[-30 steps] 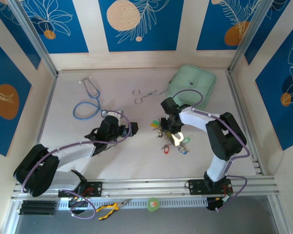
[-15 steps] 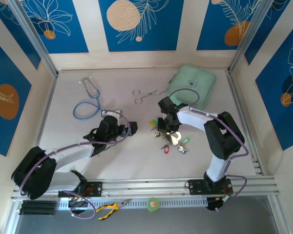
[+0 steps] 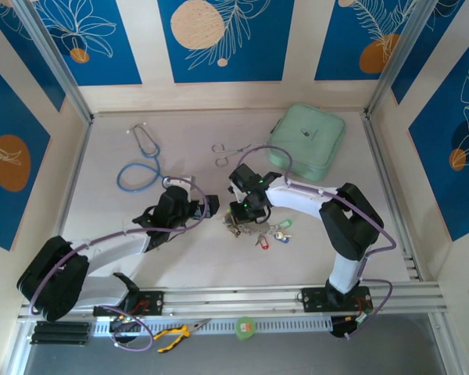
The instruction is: Put the keys on the keyring
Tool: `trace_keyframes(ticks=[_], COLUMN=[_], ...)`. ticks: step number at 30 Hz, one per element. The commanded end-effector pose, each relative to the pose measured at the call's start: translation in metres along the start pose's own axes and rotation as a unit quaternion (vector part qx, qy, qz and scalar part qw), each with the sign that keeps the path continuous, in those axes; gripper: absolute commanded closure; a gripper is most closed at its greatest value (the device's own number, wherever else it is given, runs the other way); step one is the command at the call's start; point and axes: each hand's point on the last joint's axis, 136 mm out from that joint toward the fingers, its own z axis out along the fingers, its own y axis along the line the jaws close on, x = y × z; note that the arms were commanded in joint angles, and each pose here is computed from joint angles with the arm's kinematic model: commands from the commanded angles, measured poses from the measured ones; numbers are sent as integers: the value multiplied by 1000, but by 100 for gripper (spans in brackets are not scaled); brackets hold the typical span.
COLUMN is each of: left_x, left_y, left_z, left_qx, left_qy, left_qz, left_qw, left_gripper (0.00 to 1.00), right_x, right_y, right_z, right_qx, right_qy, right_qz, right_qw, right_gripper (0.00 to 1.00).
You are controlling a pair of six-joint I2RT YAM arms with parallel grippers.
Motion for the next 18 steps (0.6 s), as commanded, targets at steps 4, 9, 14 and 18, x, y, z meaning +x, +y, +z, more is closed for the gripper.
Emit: trace_keyframes(ticks=[4, 9, 14, 18], left_x=[3, 4, 5, 5], left_y=[2, 4, 6, 7], left_z=[-3, -4, -5, -6], left_qx=[-6, -9, -12, -14], left_qy=[-6, -7, -8, -10], left_qz=[9, 10, 10, 11], left_qw=[1000, 1000, 1000, 1000], left_gripper=[2, 2, 2, 2], right_x=[10, 12, 14, 13], right_y=[9, 13, 20, 23], right_z=[10, 17, 21, 21], right_qx=[-2, -4, -12, -21], right_qy=[37, 52, 63, 64], right_qz=[-20, -25, -27, -24], right_qw=[999, 998, 998, 997], right_gripper=[100, 100, 100, 90])
